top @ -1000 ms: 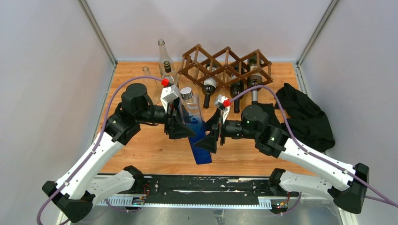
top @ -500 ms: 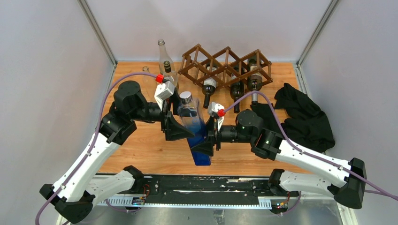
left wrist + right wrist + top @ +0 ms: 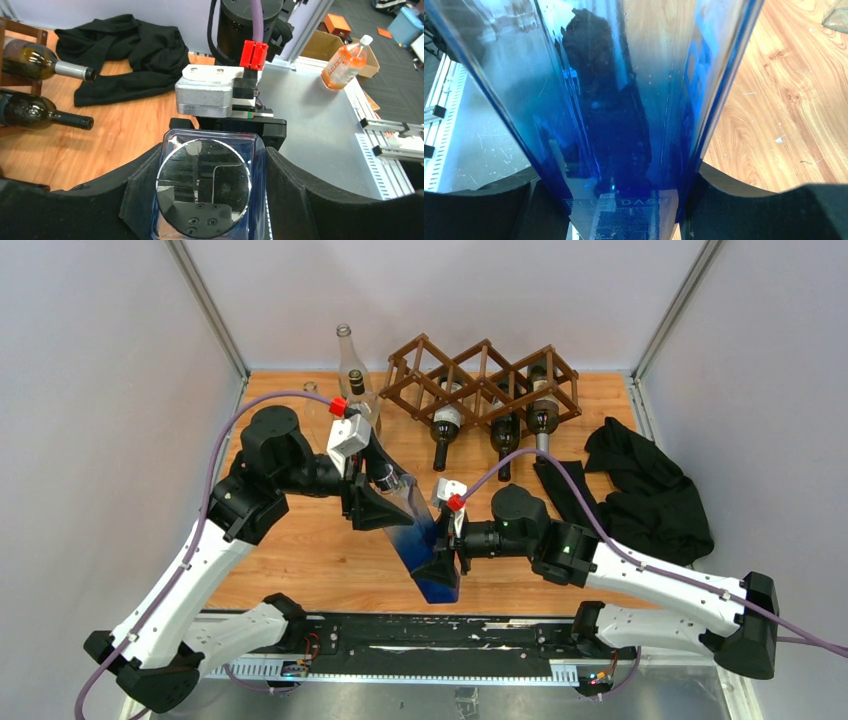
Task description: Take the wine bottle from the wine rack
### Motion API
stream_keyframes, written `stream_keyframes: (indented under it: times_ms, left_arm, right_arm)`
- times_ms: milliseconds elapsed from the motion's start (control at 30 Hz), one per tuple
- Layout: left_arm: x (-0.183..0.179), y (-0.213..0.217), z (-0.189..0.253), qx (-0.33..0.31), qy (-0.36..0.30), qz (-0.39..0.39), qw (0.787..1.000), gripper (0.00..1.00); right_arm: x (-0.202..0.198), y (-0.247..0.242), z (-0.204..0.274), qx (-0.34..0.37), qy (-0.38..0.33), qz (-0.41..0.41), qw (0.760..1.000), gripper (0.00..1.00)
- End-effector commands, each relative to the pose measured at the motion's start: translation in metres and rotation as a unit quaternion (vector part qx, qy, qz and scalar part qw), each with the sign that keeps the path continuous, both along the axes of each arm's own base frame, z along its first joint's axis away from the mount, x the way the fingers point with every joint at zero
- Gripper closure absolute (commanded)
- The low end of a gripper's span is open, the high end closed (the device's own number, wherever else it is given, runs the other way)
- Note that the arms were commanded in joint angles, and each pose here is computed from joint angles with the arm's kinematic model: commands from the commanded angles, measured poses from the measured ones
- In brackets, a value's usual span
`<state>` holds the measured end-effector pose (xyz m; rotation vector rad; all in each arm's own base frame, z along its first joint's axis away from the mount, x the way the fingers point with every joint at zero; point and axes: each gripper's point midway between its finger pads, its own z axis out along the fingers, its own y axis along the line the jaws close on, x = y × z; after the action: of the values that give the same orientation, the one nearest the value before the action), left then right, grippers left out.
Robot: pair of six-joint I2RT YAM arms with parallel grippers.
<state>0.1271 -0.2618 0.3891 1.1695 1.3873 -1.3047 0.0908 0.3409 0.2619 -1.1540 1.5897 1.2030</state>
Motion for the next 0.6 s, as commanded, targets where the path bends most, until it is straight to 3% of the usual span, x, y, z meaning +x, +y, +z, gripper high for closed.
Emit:
stream_keyframes:
  times_ms: [0,67,167,333,567]
  left_arm:
    - [-0.007,0.004,-0.013,0.031,-0.019,-0.025,0.999,0.44]
    - [-0.007,0.007,-0.026,0.056,-0.025,-0.031,0.998,0.45]
    - [-0.012,0.010,-0.039,0.080,-0.008,-0.044,0.996,0.28]
    - [-0.015,0.014,-0.045,0.084,-0.017,-0.045,0.995,0.13]
    - [-0.014,0.018,-0.057,0.099,-0.030,-0.039,0.994,0.15]
  right_arm:
    - [0.013,0.011,0.051,0.076,-0.038,-0.026,0.996,1.00]
    - [0.017,0.014,0.059,0.090,-0.042,-0.034,0.994,1.00]
    - [0.022,0.017,0.064,0.104,-0.045,-0.046,0.992,1.00]
    - [0.026,0.024,0.068,0.116,-0.046,-0.048,0.991,1.00]
    - [0.027,0.025,0.070,0.117,-0.046,-0.051,0.991,1.00]
